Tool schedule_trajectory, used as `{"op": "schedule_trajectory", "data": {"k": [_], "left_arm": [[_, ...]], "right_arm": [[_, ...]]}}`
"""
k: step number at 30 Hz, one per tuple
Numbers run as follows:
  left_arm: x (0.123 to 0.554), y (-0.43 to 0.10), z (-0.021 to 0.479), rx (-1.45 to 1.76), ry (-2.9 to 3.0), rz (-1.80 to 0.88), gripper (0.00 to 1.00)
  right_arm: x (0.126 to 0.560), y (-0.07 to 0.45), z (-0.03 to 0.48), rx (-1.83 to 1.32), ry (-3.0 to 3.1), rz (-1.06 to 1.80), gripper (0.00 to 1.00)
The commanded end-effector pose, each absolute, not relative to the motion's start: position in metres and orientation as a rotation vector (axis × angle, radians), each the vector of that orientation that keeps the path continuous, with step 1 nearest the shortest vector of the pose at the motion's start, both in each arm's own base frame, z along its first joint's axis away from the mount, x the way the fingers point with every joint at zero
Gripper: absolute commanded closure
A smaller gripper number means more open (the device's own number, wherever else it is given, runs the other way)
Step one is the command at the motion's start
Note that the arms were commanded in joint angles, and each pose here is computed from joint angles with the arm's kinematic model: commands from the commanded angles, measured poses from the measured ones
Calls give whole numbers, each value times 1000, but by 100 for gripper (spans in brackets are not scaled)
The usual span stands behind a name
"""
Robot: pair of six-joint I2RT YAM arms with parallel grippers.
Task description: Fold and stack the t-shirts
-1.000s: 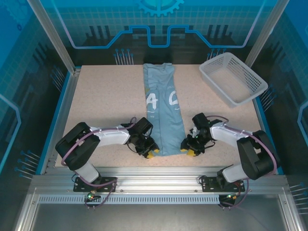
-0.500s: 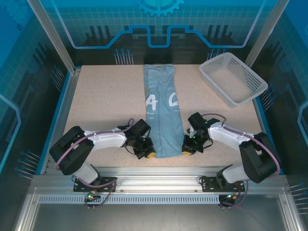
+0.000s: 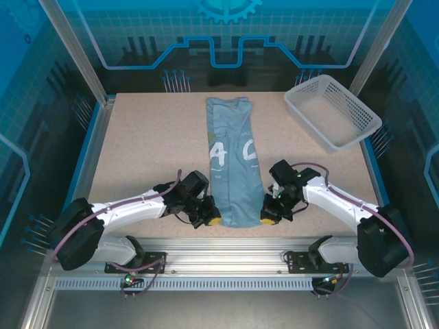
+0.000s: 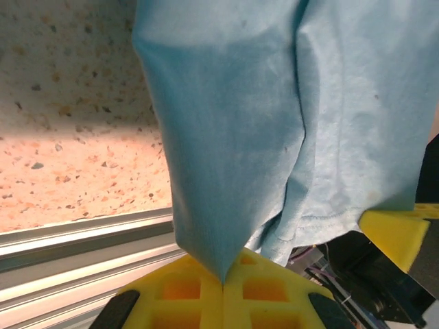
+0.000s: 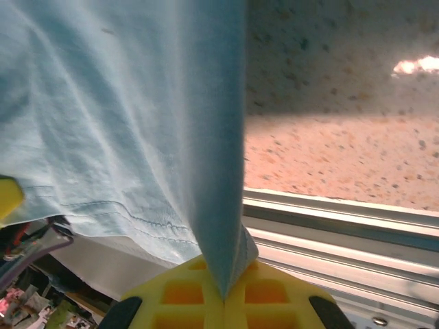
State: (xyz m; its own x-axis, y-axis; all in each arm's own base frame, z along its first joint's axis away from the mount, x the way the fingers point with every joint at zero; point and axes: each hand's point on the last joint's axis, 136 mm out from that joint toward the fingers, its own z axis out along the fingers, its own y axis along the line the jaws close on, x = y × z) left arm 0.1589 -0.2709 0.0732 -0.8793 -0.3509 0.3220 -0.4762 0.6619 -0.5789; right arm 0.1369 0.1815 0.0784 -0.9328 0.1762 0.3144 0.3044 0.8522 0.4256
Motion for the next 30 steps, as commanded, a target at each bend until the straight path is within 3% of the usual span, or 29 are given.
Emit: {"op": "schedule_trajectory", "data": {"k": [1, 11, 18, 19, 20, 22, 24, 26, 30], "left_arm": [[196, -267, 96, 810, -2732, 1115, 100], [326, -252, 141, 1022, -2713, 1353, 100], [431, -243, 132, 1051, -2738, 1358, 100], [444, -241, 123, 1056, -2736, 1347, 96], [457, -241, 116, 1052, -2726, 1351, 85], [472, -239, 102, 1046, -2701, 1327, 61], [479, -234, 101, 1029, -2733, 1324, 47], [473, -227, 107, 1008, -2767, 1309, 38], [426, -210, 110, 1026, -2826, 1199, 38]], "right_arm": [[168, 190, 99, -419, -2805, -715, 100], [306, 195, 136, -538, -2945, -733, 100], [406, 199, 104, -659, -2912, -741, 100], [419, 196, 100, -672, -2924, -730, 100], [433, 195, 95, -681, -2933, -733, 98], [459, 197, 93, -649, -2964, -802, 71], [474, 194, 101, -604, -3029, -794, 50], [478, 188, 115, -568, -3088, -792, 41], [456, 180, 139, -482, -3169, -812, 38]]}}
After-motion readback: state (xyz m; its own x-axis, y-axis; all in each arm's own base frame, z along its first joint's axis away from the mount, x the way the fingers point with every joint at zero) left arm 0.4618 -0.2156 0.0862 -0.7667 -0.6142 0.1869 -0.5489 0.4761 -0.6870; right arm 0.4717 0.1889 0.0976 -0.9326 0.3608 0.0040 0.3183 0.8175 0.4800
